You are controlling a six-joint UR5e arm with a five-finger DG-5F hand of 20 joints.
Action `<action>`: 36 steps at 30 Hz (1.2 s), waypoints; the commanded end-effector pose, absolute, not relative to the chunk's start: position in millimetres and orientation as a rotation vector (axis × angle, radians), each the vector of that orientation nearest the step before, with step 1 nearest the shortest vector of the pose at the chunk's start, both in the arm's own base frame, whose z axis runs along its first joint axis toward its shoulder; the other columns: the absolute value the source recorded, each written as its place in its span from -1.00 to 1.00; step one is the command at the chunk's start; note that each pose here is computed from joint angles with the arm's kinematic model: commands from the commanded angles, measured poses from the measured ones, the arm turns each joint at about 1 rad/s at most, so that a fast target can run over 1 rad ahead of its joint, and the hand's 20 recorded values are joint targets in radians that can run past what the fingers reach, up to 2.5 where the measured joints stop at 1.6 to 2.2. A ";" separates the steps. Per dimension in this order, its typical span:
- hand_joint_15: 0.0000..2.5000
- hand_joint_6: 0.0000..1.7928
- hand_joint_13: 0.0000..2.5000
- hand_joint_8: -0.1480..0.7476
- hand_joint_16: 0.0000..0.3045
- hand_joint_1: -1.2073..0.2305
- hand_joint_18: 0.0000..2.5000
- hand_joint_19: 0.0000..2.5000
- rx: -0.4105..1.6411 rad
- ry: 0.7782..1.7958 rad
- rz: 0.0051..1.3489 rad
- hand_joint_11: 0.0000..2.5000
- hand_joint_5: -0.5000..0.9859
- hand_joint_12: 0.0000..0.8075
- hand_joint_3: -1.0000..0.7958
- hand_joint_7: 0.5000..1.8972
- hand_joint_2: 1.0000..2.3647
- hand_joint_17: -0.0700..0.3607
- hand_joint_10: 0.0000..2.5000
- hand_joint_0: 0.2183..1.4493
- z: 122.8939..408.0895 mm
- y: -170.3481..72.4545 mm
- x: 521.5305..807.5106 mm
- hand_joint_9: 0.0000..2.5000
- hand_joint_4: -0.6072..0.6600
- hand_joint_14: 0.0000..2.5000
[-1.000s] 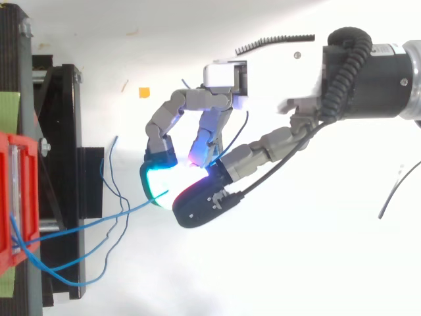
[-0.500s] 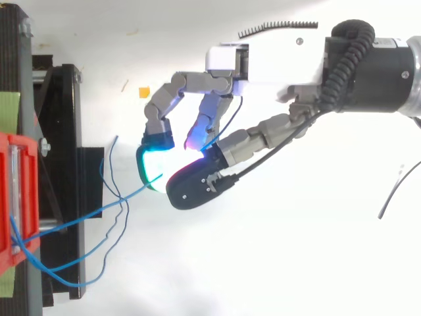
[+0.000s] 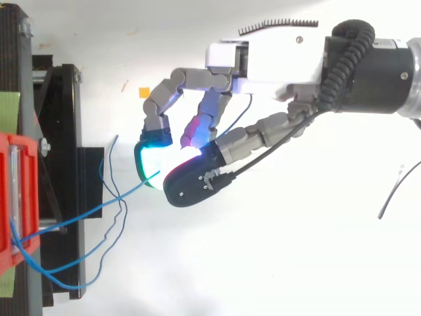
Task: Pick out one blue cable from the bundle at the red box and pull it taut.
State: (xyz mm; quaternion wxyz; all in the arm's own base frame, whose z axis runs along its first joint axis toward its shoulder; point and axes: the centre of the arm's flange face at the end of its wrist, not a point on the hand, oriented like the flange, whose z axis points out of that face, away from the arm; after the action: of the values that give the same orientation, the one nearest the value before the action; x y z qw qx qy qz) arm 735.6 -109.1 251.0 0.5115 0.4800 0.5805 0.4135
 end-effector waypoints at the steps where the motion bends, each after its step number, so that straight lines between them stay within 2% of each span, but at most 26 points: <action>1: -0.57 0.04 -0.24 0.00 -0.71 -0.48 -0.40 -0.47 1.153 1.397 0.992 -0.26 -0.48 -0.06 -0.16 -0.29 -0.98 -0.22 -0.98 -0.17 250.8 -109.3 735.5 0.09 -0.24 -0.98; 23: -0.57 0.04 -0.20 0.02 -0.74 -0.48 -0.38 -0.52 1.150 1.393 0.994 -0.28 -0.47 -0.11 -0.16 -0.30 -0.98 -0.27 -0.98 -0.17 251.7 -109.2 736.3 0.09 -0.22 -0.98; 36: -0.28 0.03 0.03 0.00 -0.72 -0.49 -0.21 -0.36 1.152 1.396 0.992 -0.16 -0.47 -0.13 -0.16 -0.26 -0.98 -0.23 -0.98 -0.15 250.9 -109.2 735.7 0.14 -0.20 -0.98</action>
State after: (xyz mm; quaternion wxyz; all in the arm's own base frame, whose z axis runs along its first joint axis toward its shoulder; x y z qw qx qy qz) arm 735.9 -109.2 251.1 0.5134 0.4789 0.5801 0.4130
